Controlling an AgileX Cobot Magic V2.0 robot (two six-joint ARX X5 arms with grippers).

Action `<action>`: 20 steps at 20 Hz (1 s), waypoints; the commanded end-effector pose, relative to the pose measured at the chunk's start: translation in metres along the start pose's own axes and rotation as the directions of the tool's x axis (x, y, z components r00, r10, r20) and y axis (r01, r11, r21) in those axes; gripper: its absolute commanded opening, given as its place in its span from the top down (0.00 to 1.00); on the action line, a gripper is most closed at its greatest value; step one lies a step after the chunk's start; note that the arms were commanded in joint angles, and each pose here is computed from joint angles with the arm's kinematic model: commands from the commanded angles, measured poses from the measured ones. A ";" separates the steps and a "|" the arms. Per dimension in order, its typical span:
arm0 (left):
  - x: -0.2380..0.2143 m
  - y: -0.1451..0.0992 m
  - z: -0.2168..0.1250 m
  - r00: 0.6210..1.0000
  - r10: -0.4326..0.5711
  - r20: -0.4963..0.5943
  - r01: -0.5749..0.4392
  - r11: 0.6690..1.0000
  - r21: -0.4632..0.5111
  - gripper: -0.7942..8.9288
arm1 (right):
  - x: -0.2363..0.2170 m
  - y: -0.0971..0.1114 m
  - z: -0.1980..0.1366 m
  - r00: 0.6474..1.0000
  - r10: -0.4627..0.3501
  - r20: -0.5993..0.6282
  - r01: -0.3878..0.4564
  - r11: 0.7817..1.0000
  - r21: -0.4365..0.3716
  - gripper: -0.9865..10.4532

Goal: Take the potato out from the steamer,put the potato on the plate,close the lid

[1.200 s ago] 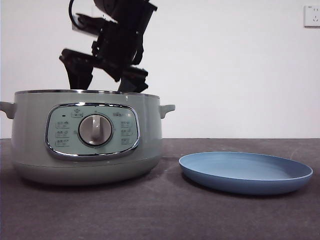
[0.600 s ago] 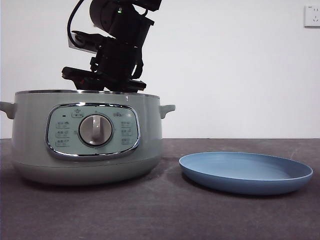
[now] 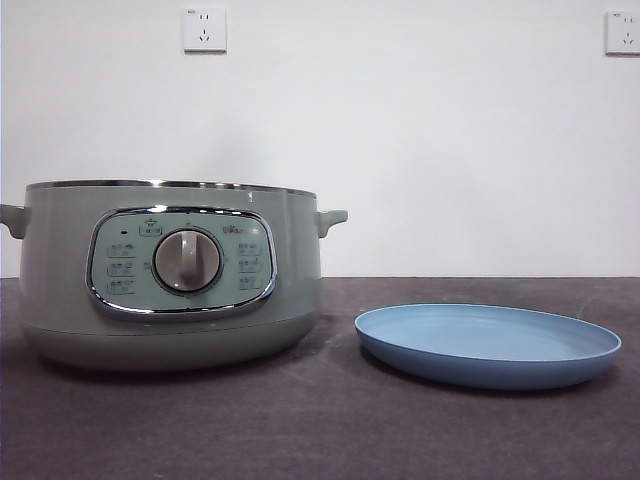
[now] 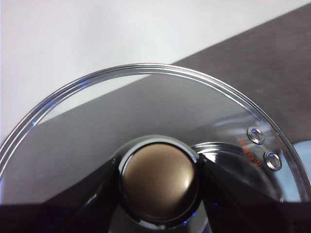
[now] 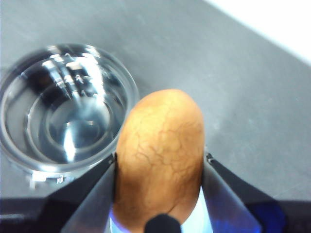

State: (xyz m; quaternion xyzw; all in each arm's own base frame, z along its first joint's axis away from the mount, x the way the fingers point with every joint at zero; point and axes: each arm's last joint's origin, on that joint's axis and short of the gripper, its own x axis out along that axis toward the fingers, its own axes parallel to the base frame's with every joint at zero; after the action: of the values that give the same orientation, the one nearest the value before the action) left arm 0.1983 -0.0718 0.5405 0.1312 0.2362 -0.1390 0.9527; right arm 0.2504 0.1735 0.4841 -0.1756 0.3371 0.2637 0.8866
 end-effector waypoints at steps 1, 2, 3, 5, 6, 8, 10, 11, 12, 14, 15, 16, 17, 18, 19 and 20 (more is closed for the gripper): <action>-0.005 -0.002 0.007 0.991 -0.098 0.092 0.098 0.995 0.010 0.93 | -0.004 -0.015 -0.005 0.999 -0.035 -0.015 0.036 0.994 0.102 0.92; -0.001 -0.003 0.009 0.986 -0.135 0.097 0.135 0.991 0.013 0.93 | -0.004 -0.022 -0.006 0.998 -0.051 -0.020 0.053 0.990 0.128 0.92; 0.002 -0.004 0.009 0.983 -0.160 0.094 0.160 0.987 0.016 0.93 | -0.002 -0.029 -0.008 0.997 -0.065 -0.033 0.070 0.986 0.154 0.92; 0.009 -0.006 0.009 0.979 -0.188 0.076 0.187 0.982 0.019 0.93 | 0.015 -0.037 -0.016 0.992 -0.073 -0.101 0.090 0.981 0.173 0.92; 0.013 -0.006 0.009 0.979 -0.195 0.065 0.194 0.981 0.019 0.93 | 0.027 -0.038 -0.022 0.986 -0.066 -0.150 0.092 0.980 0.176 0.92; 0.019 -0.007 0.009 0.980 -0.197 0.040 0.197 0.980 0.017 0.93 | 0.054 -0.039 -0.038 0.963 -0.049 -0.266 0.100 0.978 0.181 0.92; 0.023 -0.008 0.008 0.980 -0.200 0.021 0.199 0.980 0.016 0.93 | 0.084 -0.041 -0.057 0.929 -0.031 -0.369 0.107 0.977 0.187 0.92; 0.024 -0.008 0.008 0.980 -0.200 0.018 0.200 0.980 0.015 0.93 | 0.097 -0.039 -0.066 0.918 -0.024 -0.397 0.108 0.976 0.191 0.92; 0.025 -0.008 0.008 0.980 -0.200 0.016 0.200 0.980 0.016 0.93 | 0.113 -0.038 -0.076 0.906 -0.017 -0.422 0.108 0.975 0.193 0.92; 0.025 -0.008 0.008 0.980 -0.200 0.016 0.200 0.980 0.016 0.93 | 0.141 -0.033 -0.096 0.892 0.014 -0.451 0.088 0.975 0.204 0.92; 0.025 -0.008 0.008 0.980 -0.200 0.016 0.200 0.980 0.016 0.93 | 0.153 -0.031 -0.106 0.891 0.044 -0.451 0.062 0.974 0.219 0.92; 0.025 -0.008 0.008 0.980 -0.200 0.016 0.200 0.980 0.016 0.93 | 0.166 -0.028 -0.116 0.893 0.069 -0.445 0.040 0.972 0.230 0.92; 0.025 -0.008 0.008 0.980 -0.201 0.015 0.200 0.980 0.016 0.93 | 0.178 -0.026 -0.127 0.894 0.067 -0.444 0.041 0.972 0.230 0.92; 0.025 -0.008 0.008 0.980 -0.201 0.015 0.200 0.980 0.016 0.93 | 0.190 -0.024 -0.140 0.892 0.068 -0.446 0.041 0.972 0.230 0.92; 0.025 -0.008 0.008 0.980 -0.201 0.014 0.200 0.980 0.016 0.93 | 0.198 -0.022 -0.150 0.891 0.069 -0.449 0.041 0.972 0.231 0.92; 0.025 -0.008 0.008 0.980 -0.201 0.014 0.201 0.980 0.016 0.93 | 0.206 -0.019 -0.162 0.888 0.070 -0.455 0.045 0.971 0.237 0.92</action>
State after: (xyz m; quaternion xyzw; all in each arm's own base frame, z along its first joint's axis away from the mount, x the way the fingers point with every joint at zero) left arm 0.2235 -0.0876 0.5267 0.1124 0.2648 -0.2348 0.9285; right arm 0.3109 0.1503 0.2377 -0.1254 0.5573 0.1819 0.8004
